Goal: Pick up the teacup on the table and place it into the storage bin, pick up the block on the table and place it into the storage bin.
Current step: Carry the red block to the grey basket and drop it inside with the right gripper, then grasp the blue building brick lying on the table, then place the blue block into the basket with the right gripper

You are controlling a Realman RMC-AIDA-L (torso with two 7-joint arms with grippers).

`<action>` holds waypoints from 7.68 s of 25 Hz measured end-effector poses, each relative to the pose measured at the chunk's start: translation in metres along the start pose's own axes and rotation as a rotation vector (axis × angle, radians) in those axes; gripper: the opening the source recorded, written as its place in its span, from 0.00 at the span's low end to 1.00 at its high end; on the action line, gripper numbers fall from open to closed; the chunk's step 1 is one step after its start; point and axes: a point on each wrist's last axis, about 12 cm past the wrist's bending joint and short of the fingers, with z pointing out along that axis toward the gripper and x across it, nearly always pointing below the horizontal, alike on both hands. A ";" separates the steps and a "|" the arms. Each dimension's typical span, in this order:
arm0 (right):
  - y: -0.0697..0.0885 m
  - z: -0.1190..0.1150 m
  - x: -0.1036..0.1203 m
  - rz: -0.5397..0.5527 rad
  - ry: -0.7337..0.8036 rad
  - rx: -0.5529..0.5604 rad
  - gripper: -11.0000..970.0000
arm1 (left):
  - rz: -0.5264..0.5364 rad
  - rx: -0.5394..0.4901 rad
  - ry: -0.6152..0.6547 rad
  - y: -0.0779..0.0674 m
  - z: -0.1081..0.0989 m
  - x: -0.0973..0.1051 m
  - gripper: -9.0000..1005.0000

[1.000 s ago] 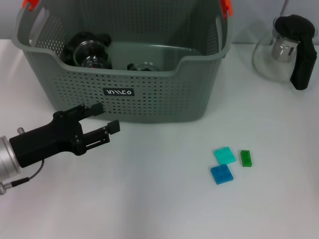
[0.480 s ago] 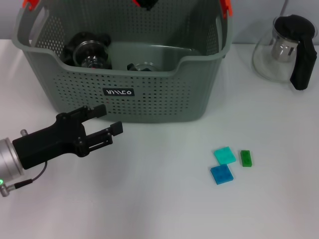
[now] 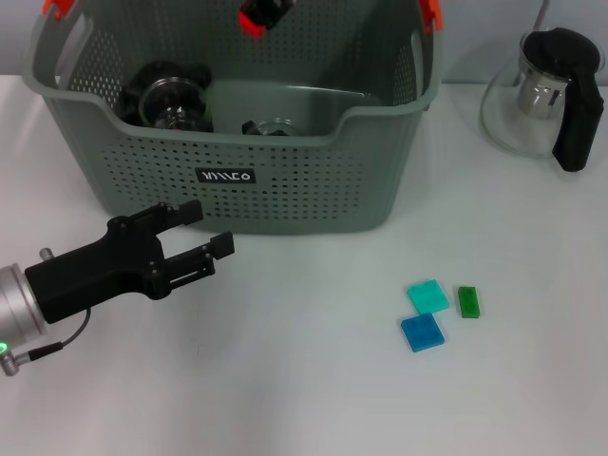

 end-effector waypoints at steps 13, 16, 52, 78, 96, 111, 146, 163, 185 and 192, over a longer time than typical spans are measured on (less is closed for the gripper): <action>-0.019 -0.065 0.015 0.156 -0.466 -0.107 0.64 | -0.003 -0.021 -0.004 0.002 -0.002 0.001 0.72; -0.022 -0.092 0.051 0.196 -0.635 -0.156 0.70 | -0.003 -0.025 -0.003 0.002 -0.002 0.001 0.72; 0.011 -0.133 0.203 0.092 0.242 -0.548 0.64 | 0.004 -0.038 0.005 0.005 -0.002 0.000 0.72; 0.060 -0.048 0.180 -0.124 0.453 -0.532 0.68 | 0.000 -0.059 0.014 0.009 0.003 0.000 0.72; 0.074 -0.027 0.186 -0.230 0.462 -0.477 0.76 | -0.008 -0.081 0.023 0.010 0.003 0.003 0.72; 0.076 -0.019 0.194 -0.222 0.477 -0.470 0.72 | -0.010 -0.084 0.024 0.010 0.002 0.004 0.72; 0.077 -0.022 0.204 -0.175 0.539 -0.492 0.60 | -0.017 -0.086 0.025 0.010 0.004 0.005 0.72; 0.044 -0.072 0.187 -0.003 0.254 -0.546 0.45 | -0.017 -0.088 0.025 0.010 0.004 0.005 0.72; -0.039 -0.177 0.151 0.258 -0.743 -0.416 0.45 | -0.016 -0.056 0.007 0.016 0.014 -0.011 0.72; -0.054 -0.133 0.056 0.300 -0.427 -0.209 0.46 | -0.034 -0.071 0.011 0.014 0.007 -0.005 0.72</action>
